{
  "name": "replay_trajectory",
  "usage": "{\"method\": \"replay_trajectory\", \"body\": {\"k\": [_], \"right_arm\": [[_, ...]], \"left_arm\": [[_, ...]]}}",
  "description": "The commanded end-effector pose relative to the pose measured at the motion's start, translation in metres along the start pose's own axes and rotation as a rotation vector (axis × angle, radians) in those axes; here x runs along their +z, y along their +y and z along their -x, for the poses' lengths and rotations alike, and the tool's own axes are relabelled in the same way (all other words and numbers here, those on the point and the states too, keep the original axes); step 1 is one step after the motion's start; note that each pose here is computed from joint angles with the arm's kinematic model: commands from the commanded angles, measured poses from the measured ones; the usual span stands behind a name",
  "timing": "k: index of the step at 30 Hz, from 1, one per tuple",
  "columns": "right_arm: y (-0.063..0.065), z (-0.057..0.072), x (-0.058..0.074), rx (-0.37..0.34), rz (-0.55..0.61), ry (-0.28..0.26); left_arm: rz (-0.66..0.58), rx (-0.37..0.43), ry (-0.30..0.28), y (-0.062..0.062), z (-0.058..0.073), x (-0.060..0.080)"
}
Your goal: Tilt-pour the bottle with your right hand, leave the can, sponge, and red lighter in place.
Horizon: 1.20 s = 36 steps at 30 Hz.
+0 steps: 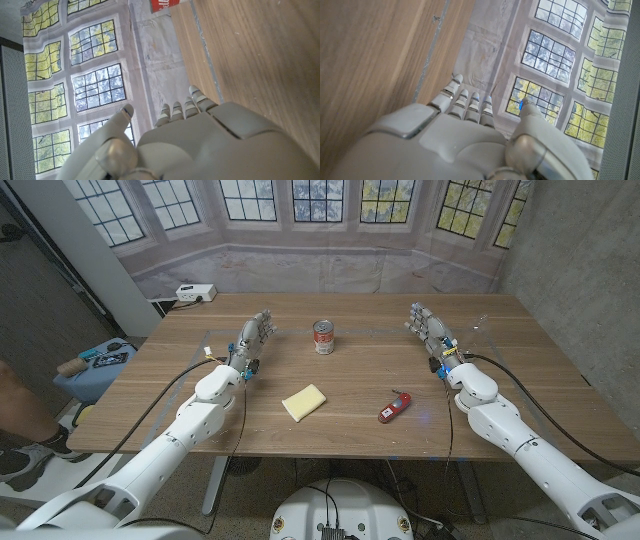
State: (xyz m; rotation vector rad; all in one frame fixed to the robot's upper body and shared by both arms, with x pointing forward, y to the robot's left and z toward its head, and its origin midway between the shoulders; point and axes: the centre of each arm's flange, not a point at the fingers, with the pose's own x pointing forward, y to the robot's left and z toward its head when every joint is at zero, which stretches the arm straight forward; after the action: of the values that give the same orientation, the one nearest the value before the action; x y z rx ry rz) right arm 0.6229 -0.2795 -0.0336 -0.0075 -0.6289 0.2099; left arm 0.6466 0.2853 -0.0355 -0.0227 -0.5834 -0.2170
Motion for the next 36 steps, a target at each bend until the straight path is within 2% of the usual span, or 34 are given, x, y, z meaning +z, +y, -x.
{"method": "replay_trajectory", "body": {"k": [1, 18, 26, 36], "right_arm": [[0.010, 0.015, 0.004, 0.000, 0.023, -0.007], [0.012, 0.040, 0.011, -0.025, 0.087, -0.013], [0.006, 0.050, 0.011, -0.055, 0.115, -0.010], [-0.006, 0.061, 0.013, -0.085, 0.145, 0.002]], "left_arm": [[-0.012, -0.021, 0.000, 0.002, 0.002, 0.002], [-0.021, -0.037, -0.015, 0.009, 0.000, 0.004], [-0.021, -0.042, -0.023, 0.010, 0.000, 0.005], [-0.016, -0.037, -0.020, 0.011, -0.002, 0.003]]}}
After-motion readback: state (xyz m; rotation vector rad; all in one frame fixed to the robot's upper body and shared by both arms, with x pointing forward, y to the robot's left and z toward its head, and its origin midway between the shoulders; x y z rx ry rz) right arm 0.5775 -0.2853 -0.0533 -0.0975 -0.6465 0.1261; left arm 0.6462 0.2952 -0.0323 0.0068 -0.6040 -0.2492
